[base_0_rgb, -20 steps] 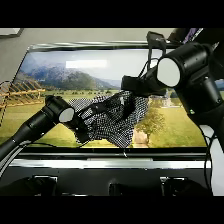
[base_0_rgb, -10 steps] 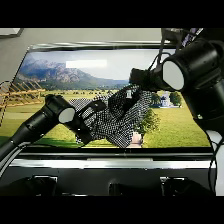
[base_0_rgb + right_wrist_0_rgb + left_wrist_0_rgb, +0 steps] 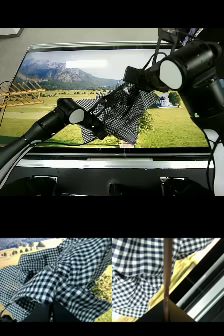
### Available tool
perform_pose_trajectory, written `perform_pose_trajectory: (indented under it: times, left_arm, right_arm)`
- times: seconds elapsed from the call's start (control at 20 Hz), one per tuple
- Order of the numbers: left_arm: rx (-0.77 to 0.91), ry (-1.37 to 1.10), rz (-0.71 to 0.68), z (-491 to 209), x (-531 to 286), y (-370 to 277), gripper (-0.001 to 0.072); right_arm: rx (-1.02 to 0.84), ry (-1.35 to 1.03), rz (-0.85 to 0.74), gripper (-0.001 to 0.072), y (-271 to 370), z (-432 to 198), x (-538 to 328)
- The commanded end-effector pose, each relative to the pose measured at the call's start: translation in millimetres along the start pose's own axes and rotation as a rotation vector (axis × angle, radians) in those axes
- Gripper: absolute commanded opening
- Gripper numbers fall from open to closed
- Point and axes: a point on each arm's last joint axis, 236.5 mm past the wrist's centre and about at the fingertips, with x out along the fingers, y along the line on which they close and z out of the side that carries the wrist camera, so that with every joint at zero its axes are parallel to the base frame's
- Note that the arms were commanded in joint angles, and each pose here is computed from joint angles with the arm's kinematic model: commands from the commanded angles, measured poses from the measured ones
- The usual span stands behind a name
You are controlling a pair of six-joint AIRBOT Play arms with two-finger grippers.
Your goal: Fold the clothes and pants, and hang the long-sleeved shirts on hangers.
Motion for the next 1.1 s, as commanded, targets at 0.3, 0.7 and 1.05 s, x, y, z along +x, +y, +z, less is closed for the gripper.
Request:
perform_pose_trajectory:
  times: [0.3, 0.7, 1.05]
  left_arm:
    - [-0.036, -0.127, -0.080, 34, 7, -17, 0.0014]
    - [0.001, -0.185, -0.166, 47, 2, -34, 0.0014]
    - [-0.003, -0.210, -0.161, 53, 1, -32, 0.0014]
  right_arm:
    - [-0.018, 0.000, -0.025, 0.0030, -1, 1, 12]
    - [-0.050, -0.037, -0.011, 0.0030, 6, 10, 20]
    - [-0.148, 0.006, -0.017, 0.0530, -1, -1, 7]
